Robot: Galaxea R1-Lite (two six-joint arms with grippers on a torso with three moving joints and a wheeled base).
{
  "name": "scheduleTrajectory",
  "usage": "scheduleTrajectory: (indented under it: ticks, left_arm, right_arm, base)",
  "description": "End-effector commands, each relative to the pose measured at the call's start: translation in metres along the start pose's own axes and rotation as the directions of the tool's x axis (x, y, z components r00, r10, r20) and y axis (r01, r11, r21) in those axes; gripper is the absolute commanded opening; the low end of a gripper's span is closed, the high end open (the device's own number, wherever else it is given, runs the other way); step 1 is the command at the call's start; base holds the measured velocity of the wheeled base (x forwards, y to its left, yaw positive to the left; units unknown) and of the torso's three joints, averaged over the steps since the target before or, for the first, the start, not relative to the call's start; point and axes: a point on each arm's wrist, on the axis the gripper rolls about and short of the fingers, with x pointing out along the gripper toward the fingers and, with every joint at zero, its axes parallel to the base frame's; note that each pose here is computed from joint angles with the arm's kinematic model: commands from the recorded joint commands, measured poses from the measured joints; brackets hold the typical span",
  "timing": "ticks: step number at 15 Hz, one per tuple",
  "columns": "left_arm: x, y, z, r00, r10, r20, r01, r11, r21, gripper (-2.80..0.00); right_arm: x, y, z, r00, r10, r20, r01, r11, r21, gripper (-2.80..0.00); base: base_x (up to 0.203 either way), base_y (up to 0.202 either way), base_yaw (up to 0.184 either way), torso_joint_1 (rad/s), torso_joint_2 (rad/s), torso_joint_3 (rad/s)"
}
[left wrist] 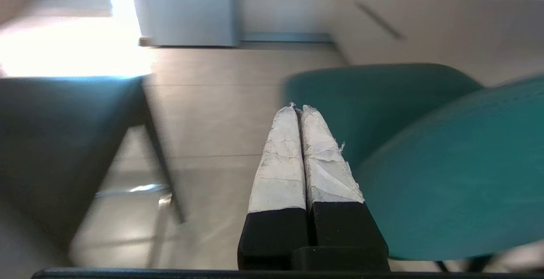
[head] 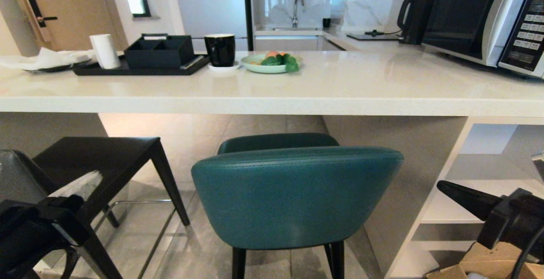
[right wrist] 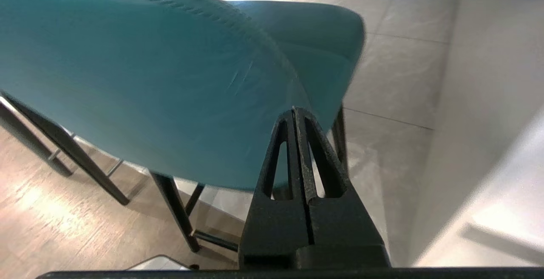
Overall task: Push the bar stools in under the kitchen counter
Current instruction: Pull the blue chair out from under the dining table
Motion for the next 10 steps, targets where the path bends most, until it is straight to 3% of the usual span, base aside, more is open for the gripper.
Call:
scheduleTrajectory:
  ticks: [1, 3, 7, 10]
  left_arm:
    - [0.026, -0.007, -0.016, 0.995, -0.046, -0.09, 0.045, 0.999, -0.007, -2.8]
    - [0.046, -0.011, -0.021, 0.994, -0.065, -0.09, 0.065, 0.998, -0.01, -2.8]
    - [0.073, -0.014, -0.03, 0.998, -0.061, -0.007, 0.061, 0.998, -0.007, -2.8]
    - [0.093, -0.012, -0.047, 0.998, 0.016, -0.068, -0.017, 1.0, -0.004, -2.8]
  right_arm:
    - [0.036, -0.013, -0.02, 0.996, 0.012, -0.089, -0.01, 0.999, 0.031, -2.8]
    - [0.061, -0.022, -0.033, 0.998, 0.017, -0.066, -0.016, 1.0, 0.014, -2.8]
    - [0.094, -0.041, -0.044, 1.0, -0.002, 0.017, 0.002, 1.0, -0.011, -2.8]
    - [0.115, -0.05, -0.039, 0.998, -0.008, 0.06, 0.01, 1.0, -0.024, -2.8]
  base:
    - [0.0, 0.0, 0.0, 0.0, 0.0, 0.0]
    - [0.0, 0.0, 0.0, 0.0, 0.0, 0.0]
    - [0.0, 0.0, 0.0, 0.0, 0.0, 0.0]
    - [0.0, 0.0, 0.0, 0.0, 0.0, 0.0]
